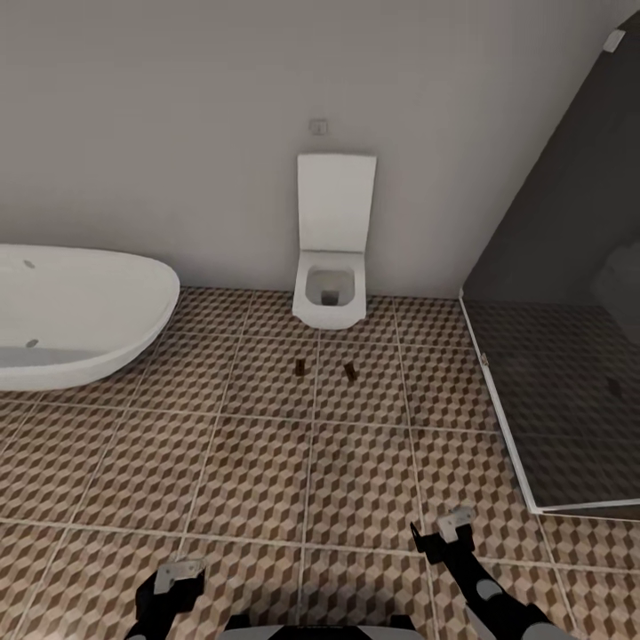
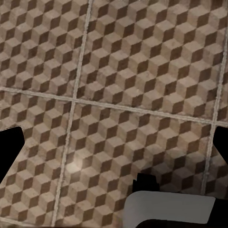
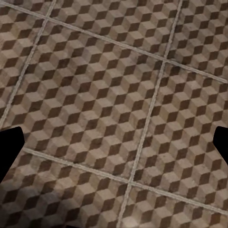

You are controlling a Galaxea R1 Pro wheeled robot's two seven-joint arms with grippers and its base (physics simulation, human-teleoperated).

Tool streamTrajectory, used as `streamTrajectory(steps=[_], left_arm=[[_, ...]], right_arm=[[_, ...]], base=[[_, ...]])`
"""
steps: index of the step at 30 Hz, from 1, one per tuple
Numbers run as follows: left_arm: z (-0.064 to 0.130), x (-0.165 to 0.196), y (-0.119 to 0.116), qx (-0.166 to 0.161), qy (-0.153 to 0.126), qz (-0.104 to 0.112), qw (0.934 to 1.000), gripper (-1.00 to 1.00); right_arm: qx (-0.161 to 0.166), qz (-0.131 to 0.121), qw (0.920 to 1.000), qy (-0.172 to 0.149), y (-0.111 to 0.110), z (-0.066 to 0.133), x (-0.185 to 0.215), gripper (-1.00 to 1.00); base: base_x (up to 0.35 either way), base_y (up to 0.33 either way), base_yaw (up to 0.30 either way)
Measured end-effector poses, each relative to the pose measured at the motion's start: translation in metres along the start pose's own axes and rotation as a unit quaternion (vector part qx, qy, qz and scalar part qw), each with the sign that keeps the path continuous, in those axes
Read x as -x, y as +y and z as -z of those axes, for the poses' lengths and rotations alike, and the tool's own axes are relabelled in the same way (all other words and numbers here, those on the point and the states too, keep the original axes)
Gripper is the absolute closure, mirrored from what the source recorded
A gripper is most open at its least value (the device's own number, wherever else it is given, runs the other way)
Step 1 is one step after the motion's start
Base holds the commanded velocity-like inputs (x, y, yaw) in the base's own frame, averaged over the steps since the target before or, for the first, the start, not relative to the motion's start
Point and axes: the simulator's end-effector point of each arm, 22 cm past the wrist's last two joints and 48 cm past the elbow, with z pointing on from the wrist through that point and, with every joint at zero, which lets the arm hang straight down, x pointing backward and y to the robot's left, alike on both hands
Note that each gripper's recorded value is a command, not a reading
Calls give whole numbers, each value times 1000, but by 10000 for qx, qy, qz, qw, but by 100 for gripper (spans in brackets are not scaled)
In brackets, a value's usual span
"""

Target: Take the four mousetraps from the cabinet in the bathroom and place them on the bathroom floor. Make sure all four end up on the same floor surface, and ensure that at least two of them are either under or directly next to the same bathroom sink.

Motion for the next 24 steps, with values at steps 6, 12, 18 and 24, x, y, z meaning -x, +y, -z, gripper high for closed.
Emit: streamTrajectory(steps=[6,12,18,24], left_arm=[[1,3,4,71,-32,114,9999,-100],[2,7,5,82,-72,140,9998,-100],[3,11,4,79,-117,152,9998,-100],[3,16,3,71,-165,165,9997,-100]], right_arm=[[-2,-6,10000,-24,1,3,-1,-100],[-17,-6,10000,-66,0,4,3,-100],[-38,-9,9999,-111,-2,5,8,-100],[-51,-7,9999,-154,-3,7,12,-100]], base=[[0,0,0],[0,0,0],[0,0,0],[0,0,0]])
